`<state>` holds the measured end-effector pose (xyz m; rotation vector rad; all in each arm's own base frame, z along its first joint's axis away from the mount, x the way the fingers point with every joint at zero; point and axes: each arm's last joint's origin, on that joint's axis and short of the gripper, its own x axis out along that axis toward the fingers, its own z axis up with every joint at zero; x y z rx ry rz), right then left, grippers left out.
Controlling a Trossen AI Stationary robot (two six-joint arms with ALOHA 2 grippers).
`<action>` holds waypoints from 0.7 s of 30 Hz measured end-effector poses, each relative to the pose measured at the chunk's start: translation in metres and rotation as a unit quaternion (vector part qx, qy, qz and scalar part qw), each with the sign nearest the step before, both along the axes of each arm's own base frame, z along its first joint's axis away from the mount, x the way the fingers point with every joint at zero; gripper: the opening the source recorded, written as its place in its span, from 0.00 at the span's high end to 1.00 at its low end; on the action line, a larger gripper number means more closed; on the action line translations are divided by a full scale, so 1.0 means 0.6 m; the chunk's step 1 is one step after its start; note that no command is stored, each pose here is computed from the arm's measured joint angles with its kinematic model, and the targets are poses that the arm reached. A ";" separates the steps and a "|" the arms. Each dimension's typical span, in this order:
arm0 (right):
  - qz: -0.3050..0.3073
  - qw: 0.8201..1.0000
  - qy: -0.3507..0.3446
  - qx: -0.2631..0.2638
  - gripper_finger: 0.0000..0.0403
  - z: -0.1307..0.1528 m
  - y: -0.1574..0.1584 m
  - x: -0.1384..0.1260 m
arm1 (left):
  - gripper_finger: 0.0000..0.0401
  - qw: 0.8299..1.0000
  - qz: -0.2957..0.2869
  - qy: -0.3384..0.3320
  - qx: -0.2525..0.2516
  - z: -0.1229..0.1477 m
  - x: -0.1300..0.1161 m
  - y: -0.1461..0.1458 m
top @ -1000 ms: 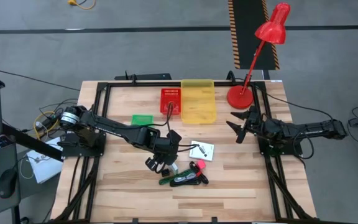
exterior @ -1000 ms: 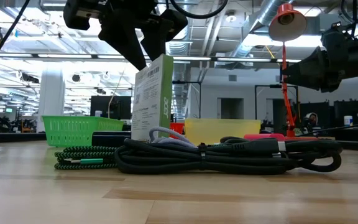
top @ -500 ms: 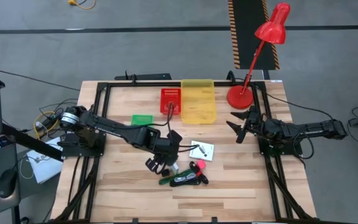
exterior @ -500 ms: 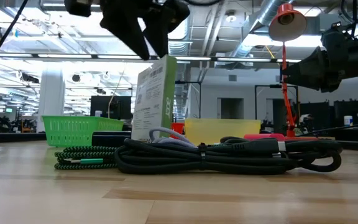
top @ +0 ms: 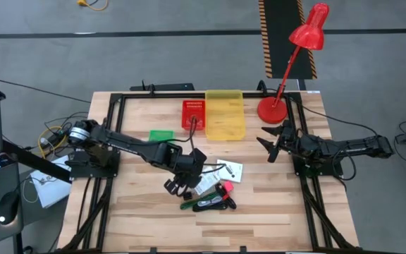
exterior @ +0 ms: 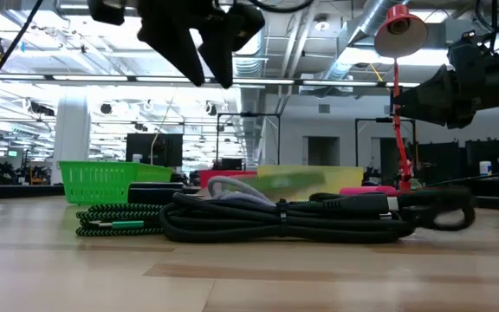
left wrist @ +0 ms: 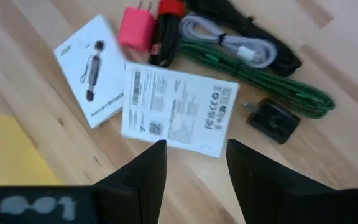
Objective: Pick and place items into bin
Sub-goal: Put the left white card reader box into the green basket
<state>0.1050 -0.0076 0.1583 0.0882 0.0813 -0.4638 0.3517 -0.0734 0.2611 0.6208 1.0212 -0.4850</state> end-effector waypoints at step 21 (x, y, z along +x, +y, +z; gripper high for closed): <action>0.000 1.000 0.000 0.000 0.37 0.000 0.000 0.000 | 0.61 0.998 0.050 -0.002 -0.032 -0.018 0.008 0.055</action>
